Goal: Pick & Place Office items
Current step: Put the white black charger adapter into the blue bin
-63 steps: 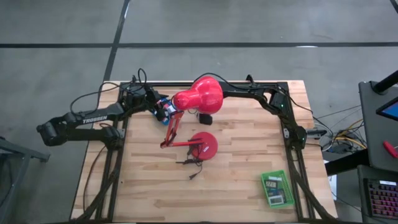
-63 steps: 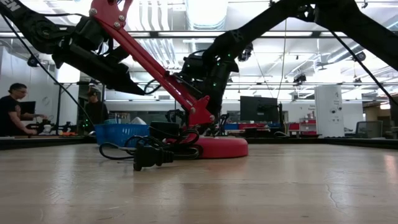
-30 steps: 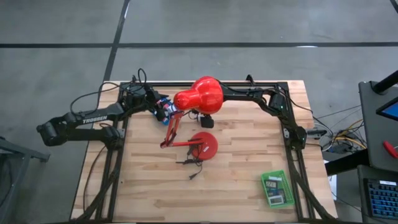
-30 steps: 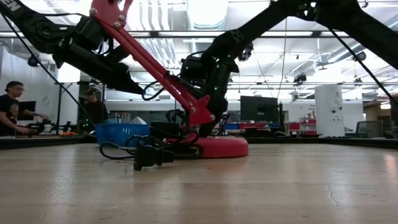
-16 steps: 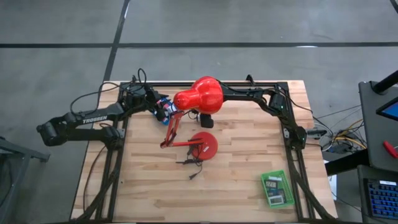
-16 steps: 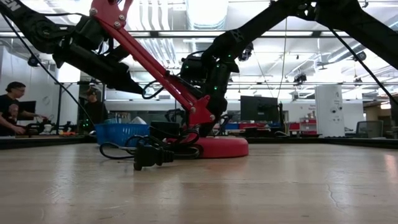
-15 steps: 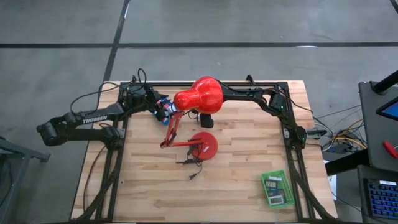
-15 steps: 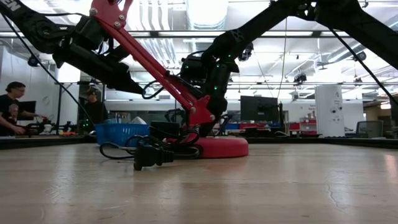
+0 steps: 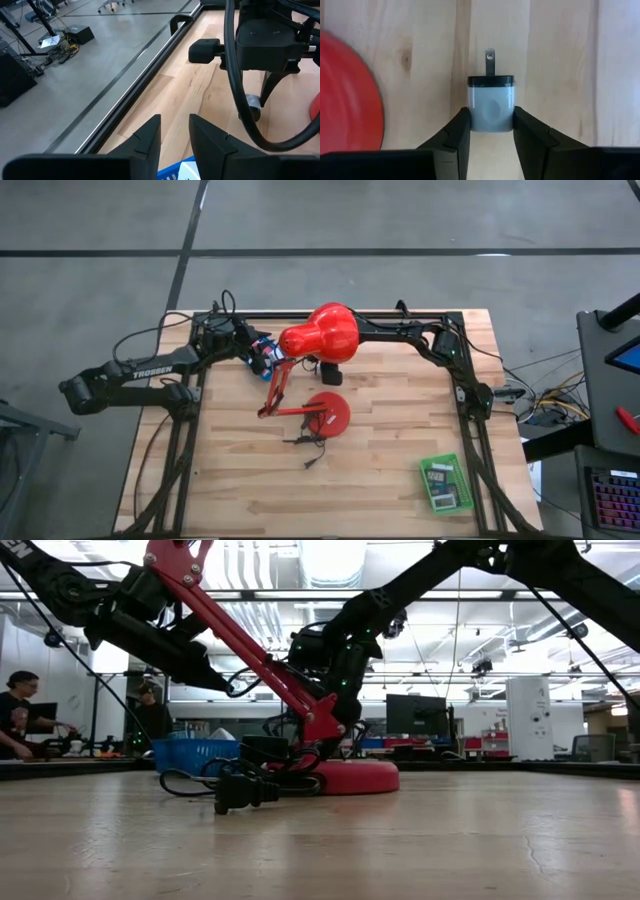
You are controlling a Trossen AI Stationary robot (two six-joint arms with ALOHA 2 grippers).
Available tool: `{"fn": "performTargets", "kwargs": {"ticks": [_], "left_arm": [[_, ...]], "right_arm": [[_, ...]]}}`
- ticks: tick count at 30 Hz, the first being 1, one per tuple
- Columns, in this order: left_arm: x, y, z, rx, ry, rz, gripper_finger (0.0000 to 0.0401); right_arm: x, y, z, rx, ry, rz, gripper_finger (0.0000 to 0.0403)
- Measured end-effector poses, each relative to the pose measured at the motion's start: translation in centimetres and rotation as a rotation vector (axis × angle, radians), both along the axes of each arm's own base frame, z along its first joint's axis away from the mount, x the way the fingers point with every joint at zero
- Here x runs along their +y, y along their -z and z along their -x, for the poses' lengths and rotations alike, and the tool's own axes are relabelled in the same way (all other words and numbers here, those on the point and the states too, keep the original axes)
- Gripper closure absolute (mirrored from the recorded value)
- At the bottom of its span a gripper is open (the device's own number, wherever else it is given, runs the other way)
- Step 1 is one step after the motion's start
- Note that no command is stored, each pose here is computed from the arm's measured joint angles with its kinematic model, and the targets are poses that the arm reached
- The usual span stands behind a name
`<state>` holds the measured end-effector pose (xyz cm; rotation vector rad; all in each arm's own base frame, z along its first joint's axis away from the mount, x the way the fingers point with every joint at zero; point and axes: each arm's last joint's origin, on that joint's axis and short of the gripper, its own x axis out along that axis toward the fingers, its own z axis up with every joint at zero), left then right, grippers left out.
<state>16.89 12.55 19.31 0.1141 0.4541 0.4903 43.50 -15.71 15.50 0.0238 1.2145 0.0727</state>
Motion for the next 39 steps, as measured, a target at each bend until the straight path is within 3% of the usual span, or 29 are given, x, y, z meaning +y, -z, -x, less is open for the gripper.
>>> {"fn": "performTargets", "kwargs": {"ticks": [10, 16, 25, 39], "left_arm": [[0.0, 0.0, 0.0, -0.001, -0.002, -0.004, 0.0295], [0.0, 0.0, 0.0, -0.003, -0.006, -0.008, 0.0294], [0.2, 0.5, 0.5, 0.017, -0.052, -0.013, 0.0294], [-0.2, -0.6, 1.3, -0.22, 0.12, -0.043, 0.0293]], "right_arm": [[-0.3, -0.7, -1.3, -0.148, 0.008, 0.02, 0.0294], [-0.6, -2.5, -1.4, -0.233, 0.023, 0.051, 0.0294], [-4.1, -4.8, 0.2, -0.306, 0.138, 0.116, 0.0294], [-5.4, -8.3, -0.1, -0.704, -0.001, 0.082, 0.0294]]}}
